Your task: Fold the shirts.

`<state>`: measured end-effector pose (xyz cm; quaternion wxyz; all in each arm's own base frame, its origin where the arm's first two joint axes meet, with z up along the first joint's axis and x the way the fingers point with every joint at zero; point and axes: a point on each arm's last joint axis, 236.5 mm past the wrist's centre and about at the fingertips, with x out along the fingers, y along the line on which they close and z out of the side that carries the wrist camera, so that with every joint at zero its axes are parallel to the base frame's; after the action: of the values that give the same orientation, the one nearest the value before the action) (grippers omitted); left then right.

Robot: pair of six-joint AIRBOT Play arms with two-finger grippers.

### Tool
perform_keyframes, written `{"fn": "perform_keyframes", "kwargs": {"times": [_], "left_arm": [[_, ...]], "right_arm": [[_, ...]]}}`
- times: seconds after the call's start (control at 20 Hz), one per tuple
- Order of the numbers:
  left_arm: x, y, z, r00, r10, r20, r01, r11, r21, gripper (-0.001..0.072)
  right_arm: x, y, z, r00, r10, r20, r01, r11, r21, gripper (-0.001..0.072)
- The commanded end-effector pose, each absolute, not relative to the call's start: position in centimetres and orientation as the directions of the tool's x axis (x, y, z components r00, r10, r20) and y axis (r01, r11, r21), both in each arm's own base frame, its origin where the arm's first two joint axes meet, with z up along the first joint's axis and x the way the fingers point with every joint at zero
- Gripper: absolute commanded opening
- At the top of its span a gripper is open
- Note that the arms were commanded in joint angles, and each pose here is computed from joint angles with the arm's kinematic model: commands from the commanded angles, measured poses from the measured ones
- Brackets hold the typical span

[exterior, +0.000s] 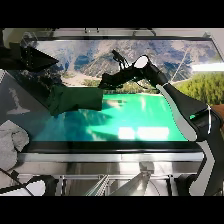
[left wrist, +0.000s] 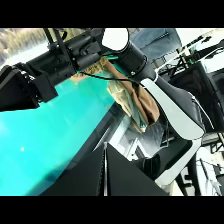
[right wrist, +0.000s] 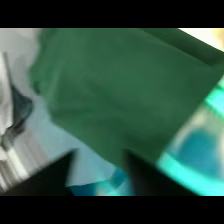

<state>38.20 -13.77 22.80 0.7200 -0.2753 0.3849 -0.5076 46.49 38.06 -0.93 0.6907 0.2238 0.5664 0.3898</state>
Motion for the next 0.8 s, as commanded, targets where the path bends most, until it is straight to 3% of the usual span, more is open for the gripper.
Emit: {"fn": "perform_keyframes", "kwargs": {"times": [0.0,0.05,0.1,0.15,0.6,0.7,0.75], "left_arm": [[38.0,-13.6,22.5,0.187,-0.936,-0.299,0.522,0.352,-0.777,0.0013],[37.9,-13.7,22.5,0.184,-0.937,-0.298,0.522,0.349,-0.778,0.0065],[37.9,-13.7,22.5,0.184,-0.937,-0.296,0.522,0.348,-0.778,0.0200],[37.9,-13.7,22.6,0.186,-0.937,-0.295,0.522,0.349,-0.778,0.0237],[38.0,-13.7,22.6,0.188,-0.937,-0.295,0.522,0.350,-0.778,0.0236],[38.0,-13.7,22.6,0.188,-0.937,-0.295,0.522,0.350,-0.778,0.0236],[38.0,-13.7,22.6,0.188,-0.937,-0.295,0.522,0.350,-0.778,0.0236]], "right_arm": [[47.2,35.9,-5.9,0.055,0.724,-0.688,-0.088,0.690,0.719,0.0678],[47.2,36.2,-6.7,0.047,0.732,-0.680,-0.064,0.681,0.729,0.0678],[47.2,36.6,-7.3,0.041,0.747,-0.663,-0.036,0.664,0.747,0.0677],[47.2,37.2,-7.6,0.037,0.768,-0.640,-0.009,0.640,0.768,0.0676],[45.0,45.2,-8.3,0.034,0.874,-0.484,0.029,0.483,0.875,0.0655],[44.7,46.2,-8.1,0.039,0.878,-0.478,0.026,0.477,0.879,0.0436],[44.7,46.3,-8.2,0.045,0.877,-0.479,0.023,0.478,0.878,0.0435]]}}
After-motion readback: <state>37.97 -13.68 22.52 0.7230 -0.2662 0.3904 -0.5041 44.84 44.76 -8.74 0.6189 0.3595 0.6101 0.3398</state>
